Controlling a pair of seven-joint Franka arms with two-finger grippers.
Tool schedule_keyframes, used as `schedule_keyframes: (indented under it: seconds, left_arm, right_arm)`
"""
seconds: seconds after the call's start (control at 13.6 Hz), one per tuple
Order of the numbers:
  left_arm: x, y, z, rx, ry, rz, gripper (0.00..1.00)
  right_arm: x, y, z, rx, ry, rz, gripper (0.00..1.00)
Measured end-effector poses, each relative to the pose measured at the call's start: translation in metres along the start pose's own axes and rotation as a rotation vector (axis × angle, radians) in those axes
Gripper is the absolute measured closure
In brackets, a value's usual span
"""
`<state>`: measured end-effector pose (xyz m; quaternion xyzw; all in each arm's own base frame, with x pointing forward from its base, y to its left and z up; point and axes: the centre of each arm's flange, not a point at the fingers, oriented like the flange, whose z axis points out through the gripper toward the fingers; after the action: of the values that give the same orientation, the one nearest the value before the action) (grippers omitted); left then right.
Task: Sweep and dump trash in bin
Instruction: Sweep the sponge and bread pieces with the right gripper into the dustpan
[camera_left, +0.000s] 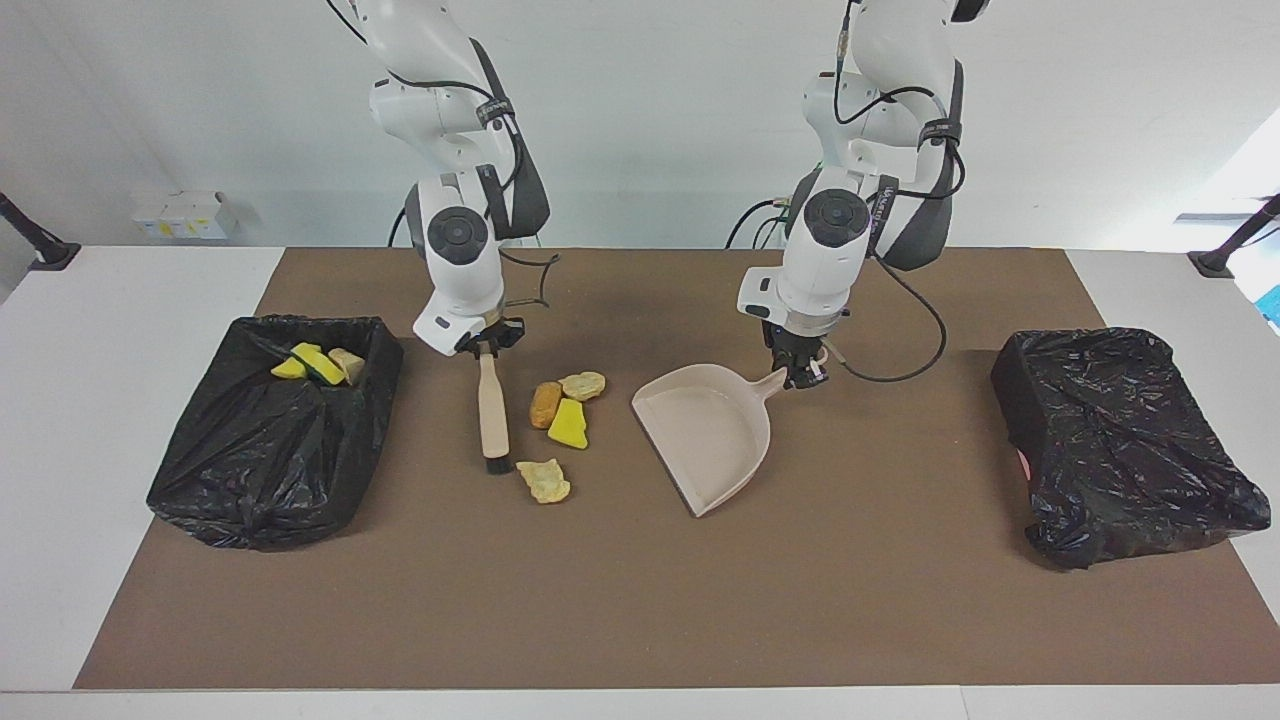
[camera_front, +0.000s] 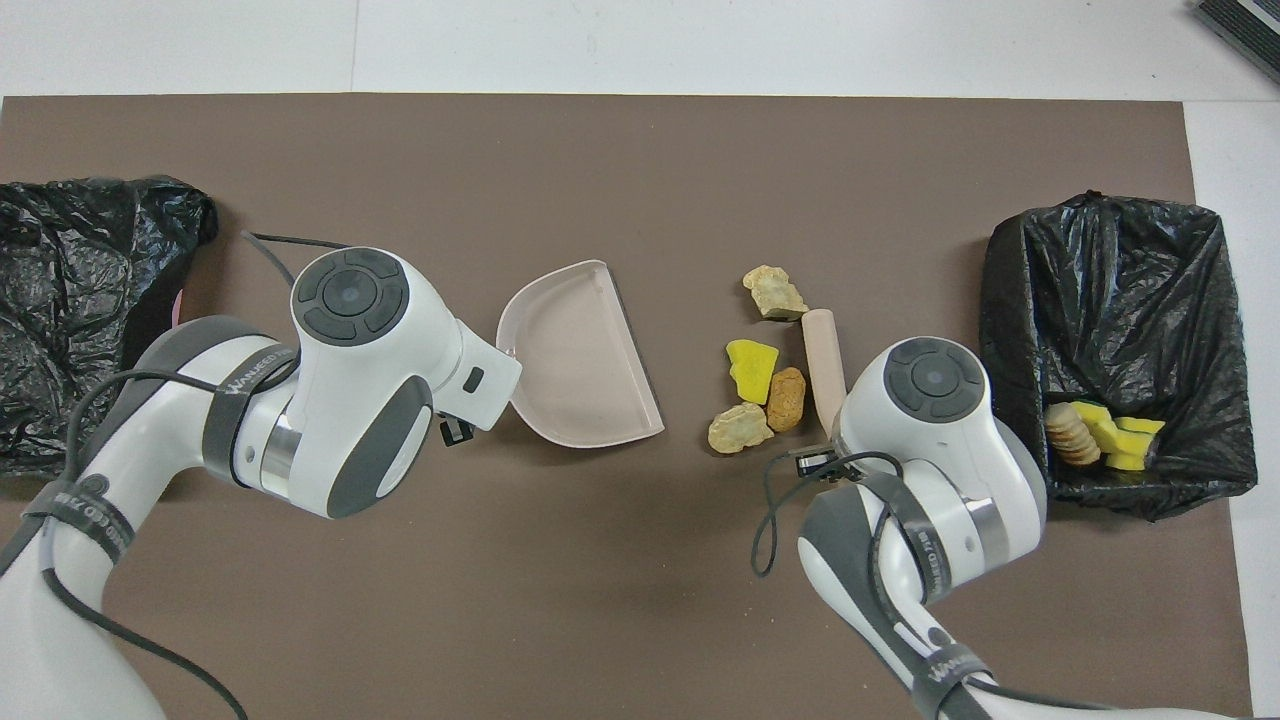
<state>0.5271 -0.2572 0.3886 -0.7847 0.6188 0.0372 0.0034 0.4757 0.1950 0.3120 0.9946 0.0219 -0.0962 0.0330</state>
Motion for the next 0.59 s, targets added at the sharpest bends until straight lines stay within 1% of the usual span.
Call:
schedule_keyframes:
  seconds: [0.29,0.51,0.59]
  left_arm:
    - [0.000,0.000,0.001,0.013,-0.019,0.056,0.69]
    - [-0.001,0.002,0.004,0.009,-0.024,0.079,0.69]
    - [-0.001,0.002,0.005,0.007,-0.025,0.080,0.69]
  right_arm:
    - [-0.005,-0.045,-0.002,0.057,-0.006,0.096,0.74]
    - [-0.005,-0.104,-0.009,0.089,-0.002,0.129,0.74]
    - [-0.006,-0.123,-0.010,0.112,-0.008,0.129,0.74]
